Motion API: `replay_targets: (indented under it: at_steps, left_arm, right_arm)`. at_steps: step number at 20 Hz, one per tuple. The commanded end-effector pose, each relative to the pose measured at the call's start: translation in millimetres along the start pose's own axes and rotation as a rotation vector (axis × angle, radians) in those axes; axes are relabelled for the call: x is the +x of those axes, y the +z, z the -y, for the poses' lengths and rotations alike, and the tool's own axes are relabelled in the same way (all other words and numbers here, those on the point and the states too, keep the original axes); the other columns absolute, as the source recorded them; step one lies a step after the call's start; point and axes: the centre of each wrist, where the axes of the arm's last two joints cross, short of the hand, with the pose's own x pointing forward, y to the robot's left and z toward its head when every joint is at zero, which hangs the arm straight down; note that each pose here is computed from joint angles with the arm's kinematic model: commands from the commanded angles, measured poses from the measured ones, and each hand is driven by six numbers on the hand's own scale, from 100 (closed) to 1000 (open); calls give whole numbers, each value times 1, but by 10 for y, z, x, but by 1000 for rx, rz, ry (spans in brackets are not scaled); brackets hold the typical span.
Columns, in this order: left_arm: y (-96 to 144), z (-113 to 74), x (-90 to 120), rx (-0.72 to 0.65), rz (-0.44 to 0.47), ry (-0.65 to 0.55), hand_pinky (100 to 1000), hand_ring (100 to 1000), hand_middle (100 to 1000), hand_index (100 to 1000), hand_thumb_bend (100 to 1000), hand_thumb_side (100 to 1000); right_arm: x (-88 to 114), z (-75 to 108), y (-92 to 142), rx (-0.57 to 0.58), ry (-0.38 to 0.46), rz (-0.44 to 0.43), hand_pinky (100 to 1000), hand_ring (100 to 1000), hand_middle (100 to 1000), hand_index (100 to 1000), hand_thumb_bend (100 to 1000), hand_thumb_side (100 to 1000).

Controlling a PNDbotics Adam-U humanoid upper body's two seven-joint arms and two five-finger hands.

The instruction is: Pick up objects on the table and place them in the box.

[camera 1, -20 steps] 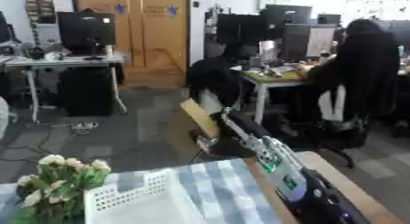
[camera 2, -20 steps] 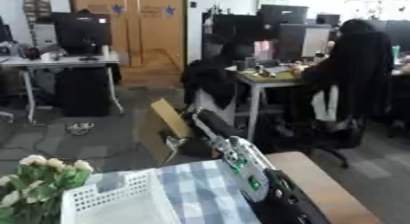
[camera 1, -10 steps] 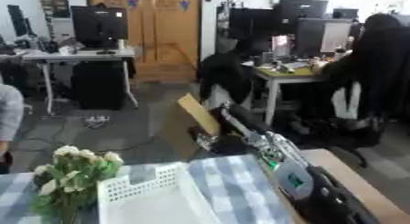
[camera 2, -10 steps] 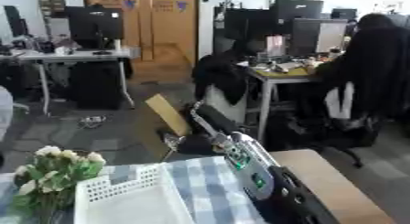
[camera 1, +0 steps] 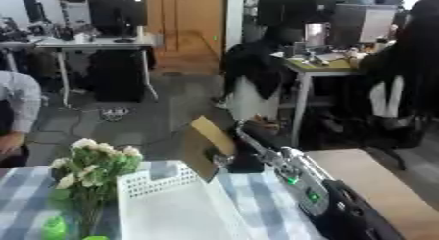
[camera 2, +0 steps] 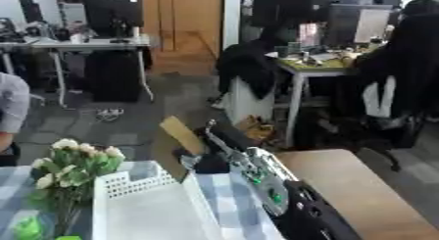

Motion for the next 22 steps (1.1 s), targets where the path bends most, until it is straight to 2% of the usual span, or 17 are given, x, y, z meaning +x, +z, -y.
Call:
replay_targets:
  at_steps: [1, 10, 17, 18, 19, 20, 21, 22]
  left_arm:
    - [-87, 44, 38, -5, 41, 12, 779, 963, 891, 989, 100, 780]
    - [-110, 65, 40, -9, 50, 19, 779, 963, 890, 989, 100, 777]
    - [-120, 84, 39, -12, 55, 27, 779, 963, 890, 989, 100, 775]
    - [-122, 87, 39, -12, 56, 29, 779, 962, 890, 989, 100, 774]
    - [-123, 90, 39, -12, 57, 30, 779, 962, 890, 989, 100, 774]
    - [-123, 93, 39, -12, 57, 31, 779, 963, 890, 989, 100, 774]
    - [-123, 95, 39, -13, 57, 32, 779, 963, 890, 989, 100, 774]
    - [-125, 97, 39, -13, 58, 33, 779, 963, 890, 990, 100, 773]
  right_arm:
    - [-32, 36, -22, -2, 39, 10, 475, 314, 118, 337, 100, 598]
    - [-112, -144, -15, 45, 81, 21, 483, 318, 120, 338, 100, 610]
    - [-111, -178, -45, 52, 89, 63, 517, 355, 138, 345, 100, 634]
    - [-94, -172, -61, 46, 85, 81, 551, 394, 159, 352, 100, 673]
    - [-86, -168, -70, 42, 78, 97, 551, 394, 159, 352, 100, 673]
    - [-73, -168, -81, 44, 71, 121, 604, 445, 200, 391, 100, 692]
    - [-74, -168, -84, 47, 65, 136, 617, 457, 212, 402, 100, 699]
    - [-64, -173, -92, 57, 62, 158, 679, 538, 322, 482, 100, 793]
